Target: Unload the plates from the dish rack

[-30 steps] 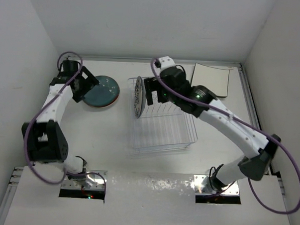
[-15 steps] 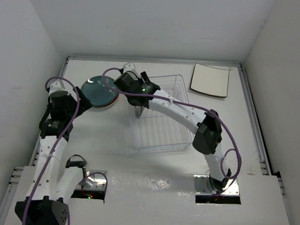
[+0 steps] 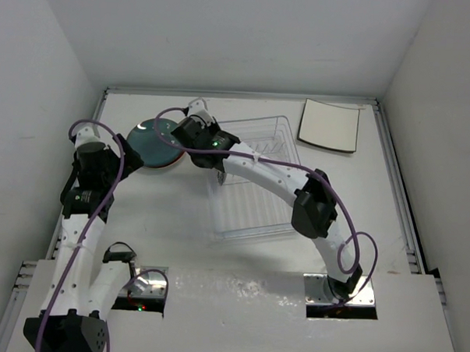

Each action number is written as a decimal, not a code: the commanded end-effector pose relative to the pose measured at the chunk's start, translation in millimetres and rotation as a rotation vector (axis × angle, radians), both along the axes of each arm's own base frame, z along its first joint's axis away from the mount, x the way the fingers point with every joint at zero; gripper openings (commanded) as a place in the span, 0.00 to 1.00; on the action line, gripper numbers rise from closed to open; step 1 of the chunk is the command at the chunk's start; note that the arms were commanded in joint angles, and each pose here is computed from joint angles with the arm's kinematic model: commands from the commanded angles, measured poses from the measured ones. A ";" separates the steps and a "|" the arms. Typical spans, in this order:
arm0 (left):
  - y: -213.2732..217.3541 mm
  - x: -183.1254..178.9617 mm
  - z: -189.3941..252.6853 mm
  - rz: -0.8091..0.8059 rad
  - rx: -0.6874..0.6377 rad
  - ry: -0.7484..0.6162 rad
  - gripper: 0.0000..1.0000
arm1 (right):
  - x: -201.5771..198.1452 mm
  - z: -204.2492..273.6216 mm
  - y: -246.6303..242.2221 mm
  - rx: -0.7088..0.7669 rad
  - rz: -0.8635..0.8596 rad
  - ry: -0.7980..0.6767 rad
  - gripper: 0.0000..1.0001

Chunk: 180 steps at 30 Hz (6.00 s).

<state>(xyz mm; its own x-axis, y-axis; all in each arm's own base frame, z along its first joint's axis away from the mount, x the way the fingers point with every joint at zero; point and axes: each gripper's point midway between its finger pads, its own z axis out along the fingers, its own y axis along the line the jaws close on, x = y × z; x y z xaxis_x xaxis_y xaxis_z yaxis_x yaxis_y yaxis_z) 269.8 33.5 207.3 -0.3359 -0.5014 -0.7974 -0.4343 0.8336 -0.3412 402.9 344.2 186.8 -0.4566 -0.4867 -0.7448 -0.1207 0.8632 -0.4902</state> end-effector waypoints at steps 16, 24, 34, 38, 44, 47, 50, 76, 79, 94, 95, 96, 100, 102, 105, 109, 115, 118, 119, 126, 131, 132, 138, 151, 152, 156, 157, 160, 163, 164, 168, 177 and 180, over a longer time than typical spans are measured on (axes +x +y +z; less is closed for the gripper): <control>-5.5 6.3 17.0 -0.041 0.009 -0.072 1.00 | -4.0 167.5 -65.5 0.003 -0.195 -0.324 0.00; -95.5 19.4 42.3 -0.526 -0.199 -0.246 1.00 | -35.3 194.0 -90.8 0.300 -0.075 -0.236 0.00; -170.0 -8.9 54.1 -0.997 -0.524 -0.335 1.00 | -70.8 193.3 -73.7 0.915 0.385 0.013 0.00; -176.4 -12.8 57.0 -1.044 -0.550 -0.338 1.00 | -91.0 206.4 -56.1 1.054 0.510 0.047 0.00; -178.9 -11.4 43.3 -1.046 -0.572 -0.277 0.99 | -107.4 212.7 -31.1 1.197 0.649 0.093 0.00; -175.9 -8.6 28.8 -1.007 -0.575 -0.220 0.96 | -107.1 208.3 -26.0 1.222 0.659 0.108 0.00; -174.0 -6.2 23.0 -0.993 -0.564 -0.204 0.90 | -105.5 204.7 -24.1 1.223 0.660 0.112 0.00; -106.5 57.2 92.7 -0.426 -0.764 -0.386 0.00 | -81.4 126.5 -124.2 1.003 0.213 0.059 0.99; -70.1 73.4 69.6 -0.244 -0.741 -0.342 0.00 | -94.0 123.1 -142.6 0.974 0.191 0.022 0.99; 7.1 134.1 -11.0 0.089 -0.638 -0.231 0.00 | -138.6 88.2 -165.5 0.880 0.254 0.068 0.99; 9.0 137.0 -18.5 0.100 -0.639 -0.216 0.00 | -139.7 83.2 -164.4 0.876 0.259 0.079 0.99; 9.9 139.6 -21.6 0.100 -0.642 -0.212 0.00 | -140.0 82.1 -163.5 0.876 0.266 0.083 0.99; 10.1 150.3 -40.5 0.097 -0.658 -0.172 0.00 | -143.2 71.7 -160.5 0.876 0.280 0.107 0.99; 9.8 153.0 -52.7 0.102 -0.666 -0.142 0.00 | -143.5 69.3 -161.3 0.873 0.278 0.110 0.99; 10.9 155.1 -63.0 0.112 -0.669 -0.123 0.17 | -144.2 67.5 -161.9 0.869 0.278 0.111 0.99; 11.3 157.3 -81.4 0.130 -0.683 -0.070 0.45 | -145.3 64.2 -161.1 0.874 0.280 0.117 0.99; 11.4 161.4 -100.9 0.140 -0.694 0.024 0.67 | -147.0 63.3 -161.7 0.885 0.278 0.113 0.99; 9.4 163.2 -106.9 0.138 -0.696 0.061 0.74 | -147.2 61.6 -161.7 0.888 0.275 0.115 0.99; 6.9 157.8 -113.6 0.148 -0.705 0.104 0.76 | -147.6 60.9 -161.3 0.889 0.275 0.117 0.99; -5.2 165.3 -116.3 0.145 -0.635 0.222 1.00 | -147.7 61.5 -161.7 0.894 0.273 0.115 0.99; -2.8 158.3 -126.4 0.204 -0.575 0.327 1.00 | -149.8 60.4 -163.0 0.892 0.271 0.119 0.99; -1.8 158.5 -125.5 0.210 -0.569 0.328 1.00 | -149.9 60.8 -163.1 0.893 0.271 0.118 0.99; -7.5 148.3 -127.1 0.227 -0.551 0.395 1.00 | -149.9 63.3 -163.7 0.892 0.269 0.114 0.99; 1.9 141.2 -130.5 0.296 -0.506 0.504 1.00 | -150.7 69.0 -163.3 0.902 0.270 0.110 0.99; 1.0 142.3 -131.3 0.291 -0.510 0.505 1.00 | -150.4 70.1 -163.7 0.903 0.269 0.108 0.99; -5.4 146.2 -135.2 0.258 -0.516 0.538 1.00 | -150.7 70.3 -162.6 0.903 0.273 0.112 0.99; -9.4 151.7 -134.3 0.242 -0.512 0.539 1.00 | -150.6 70.6 -162.5 0.905 0.273 0.111 0.99; -16.4 155.5 -132.7 0.221 -0.494 0.555 1.00 | -150.1 69.1 -162.7 0.904 0.270 0.113 0.99; -17.8 155.5 -133.6 0.226 -0.490 0.563 1.00 | -150.3 68.1 -162.9 0.903 0.269 0.116 0.99; -18.9 157.3 -133.7 0.219 -0.495 0.559 1.00 | -151.3 67.5 -162.9 0.901 0.269 0.119 0.99; -24.0 161.2 -133.2 0.193 -0.496 0.575 1.00 | -152.2 64.8 -163.6 0.896 0.267 0.125 0.99; -31.4 174.9 -130.5 0.147 -0.521 0.597 1.00 | -154.9 59.3 -159.4 0.907 0.283 0.148 0.99; -33.9 174.8 -131.2 0.137 -0.527 0.603 1.00 | -155.3 57.4 -159.3 0.902 0.283 0.156 0.99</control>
<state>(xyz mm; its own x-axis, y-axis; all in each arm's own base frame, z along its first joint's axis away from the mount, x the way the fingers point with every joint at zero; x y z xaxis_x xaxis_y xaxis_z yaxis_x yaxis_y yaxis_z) 412.0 15.6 52.9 -0.5207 -0.8460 -0.1151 -0.8166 0.5328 -0.2219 248.4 180.9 236.8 -0.5480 0.1215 -0.8276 -0.3699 0.8522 0.3700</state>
